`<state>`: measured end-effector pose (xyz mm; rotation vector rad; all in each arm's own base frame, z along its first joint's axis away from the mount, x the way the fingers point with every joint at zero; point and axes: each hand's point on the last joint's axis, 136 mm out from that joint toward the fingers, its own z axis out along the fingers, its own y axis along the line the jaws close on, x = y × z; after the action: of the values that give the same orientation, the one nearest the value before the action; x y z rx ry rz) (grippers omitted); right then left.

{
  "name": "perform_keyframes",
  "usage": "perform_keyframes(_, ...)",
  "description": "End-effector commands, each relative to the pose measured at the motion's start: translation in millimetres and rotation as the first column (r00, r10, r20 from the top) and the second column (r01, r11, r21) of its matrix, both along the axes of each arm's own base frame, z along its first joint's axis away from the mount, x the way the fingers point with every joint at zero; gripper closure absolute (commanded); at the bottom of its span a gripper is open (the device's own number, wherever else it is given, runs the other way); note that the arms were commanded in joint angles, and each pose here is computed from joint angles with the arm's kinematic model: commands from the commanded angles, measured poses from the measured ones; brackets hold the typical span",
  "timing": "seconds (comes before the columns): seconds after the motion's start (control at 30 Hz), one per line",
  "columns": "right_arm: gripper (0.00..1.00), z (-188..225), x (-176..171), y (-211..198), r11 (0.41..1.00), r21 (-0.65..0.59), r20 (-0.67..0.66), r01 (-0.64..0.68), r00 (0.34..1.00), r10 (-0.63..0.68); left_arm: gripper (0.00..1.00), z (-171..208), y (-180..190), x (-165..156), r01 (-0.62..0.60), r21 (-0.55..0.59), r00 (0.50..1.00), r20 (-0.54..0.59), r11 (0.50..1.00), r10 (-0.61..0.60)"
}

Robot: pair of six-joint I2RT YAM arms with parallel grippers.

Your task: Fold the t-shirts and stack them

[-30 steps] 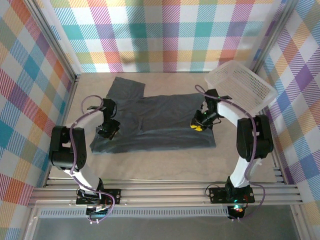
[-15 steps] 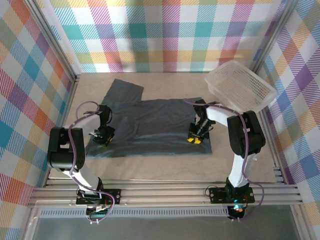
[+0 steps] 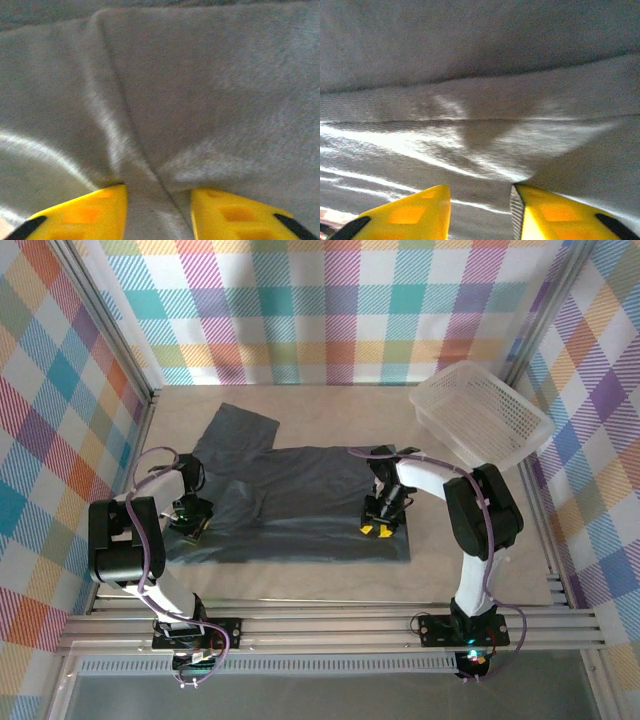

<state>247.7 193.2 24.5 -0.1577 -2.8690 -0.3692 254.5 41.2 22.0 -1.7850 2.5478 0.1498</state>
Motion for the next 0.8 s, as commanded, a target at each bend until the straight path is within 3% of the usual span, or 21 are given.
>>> perform_keyframes(0.0,0.56,40.0,26.9,-5.2,0.999,-0.033,0.141,0.014,0.990,-0.009,0.53,35.6,8.6,13.3,-0.001,0.061,0.999,0.052,0.998,-0.002)
perform_keyframes(0.1,0.53,71.4,60.1,-8.4,0.998,-0.031,0.288,0.050,0.957,-0.039,0.50,69.6,4.6,46.8,-0.006,0.088,0.985,0.172,0.996,-0.010)
perform_keyframes(0.23,0.53,95.3,116.6,-15.0,0.995,-0.050,0.437,0.092,0.897,-0.061,0.50,103.6,1.3,113.9,0.053,0.142,0.952,0.291,0.988,-0.093)
perform_keyframes(0.4,0.54,92.8,164.8,-4.3,0.995,-0.063,0.471,0.082,0.881,-0.043,0.55,97.1,-9.2,187.8,0.153,0.043,0.919,0.360,0.987,-0.159)
perform_keyframes(0.57,0.54,73.5,184.6,3.9,0.995,-0.046,0.440,0.086,0.896,-0.057,0.55,61.0,-14.3,199.3,0.149,-0.039,0.949,0.286,0.988,-0.132)
perform_keyframes(0.77,0.53,53.1,187.4,7.2,0.997,-0.044,0.399,0.061,0.916,-0.038,0.55,15.7,0.1,179.3,0.081,-0.066,0.976,0.208,0.995,-0.066)
